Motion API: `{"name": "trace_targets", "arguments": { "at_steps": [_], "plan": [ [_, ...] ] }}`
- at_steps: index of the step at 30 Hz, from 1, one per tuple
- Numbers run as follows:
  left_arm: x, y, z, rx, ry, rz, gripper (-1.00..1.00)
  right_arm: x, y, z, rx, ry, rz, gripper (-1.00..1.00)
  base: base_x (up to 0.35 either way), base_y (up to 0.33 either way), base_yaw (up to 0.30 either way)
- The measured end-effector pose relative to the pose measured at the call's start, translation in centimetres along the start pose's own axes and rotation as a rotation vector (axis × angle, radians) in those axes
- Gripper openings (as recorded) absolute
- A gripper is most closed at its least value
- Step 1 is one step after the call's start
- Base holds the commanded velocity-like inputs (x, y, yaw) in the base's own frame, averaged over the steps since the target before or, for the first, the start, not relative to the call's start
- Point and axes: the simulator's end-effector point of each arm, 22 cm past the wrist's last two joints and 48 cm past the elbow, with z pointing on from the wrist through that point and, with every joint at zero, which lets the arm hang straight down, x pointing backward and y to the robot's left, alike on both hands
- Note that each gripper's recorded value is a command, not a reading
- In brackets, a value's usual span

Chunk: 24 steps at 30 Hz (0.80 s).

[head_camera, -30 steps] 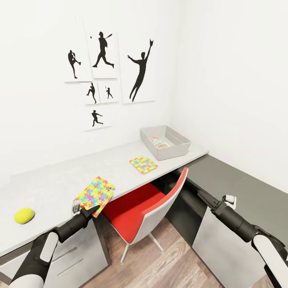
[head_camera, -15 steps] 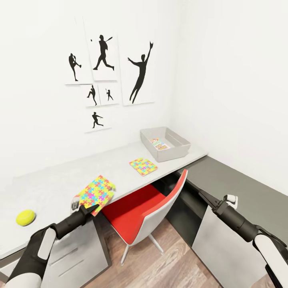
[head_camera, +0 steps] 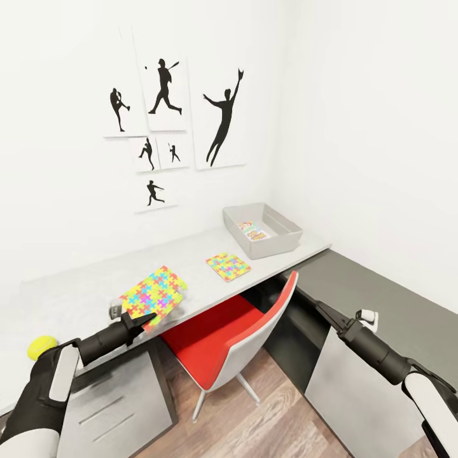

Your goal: Put all the toys in the child's room - the three board games (two on the bed and one on the table), the two jigsaw puzzles on the table, and the tennis ball on the table - inside the toy box on the table in the child's room.

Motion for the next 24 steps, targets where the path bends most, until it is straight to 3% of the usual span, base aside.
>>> {"name": "trace_targets", "arguments": {
  "at_steps": [10, 14, 18, 24],
  "plan": [
    [-1.3, -2.0, -0.9, -0.010, 0.012, 0.050, -1.00, -0.5, 1.1, 0.0, 0.010, 0.038, 0.014, 1.00, 0.000, 0.000, 0.000],
    [-0.6, -4.1, -1.3, 0.031, 0.125, 0.125, -1.00, -0.8, 1.9, 0.1, 0.003, 0.053, 0.019, 1.00, 0.000, 0.000, 0.000],
    [0.4, -7.1, -1.2, 0.133, 0.203, 0.144, -1.00, -1.3, 3.3, 0.1, -0.040, 0.047, 0.011, 1.00, 0.000, 0.000, 0.000],
    [0.6, -8.4, -1.3, 0.157, 0.227, 0.144, -1.00, -3.1, 4.4, -0.5, -0.065, 0.015, 0.002, 1.00, 0.000, 0.000, 0.000]
  ]
}}
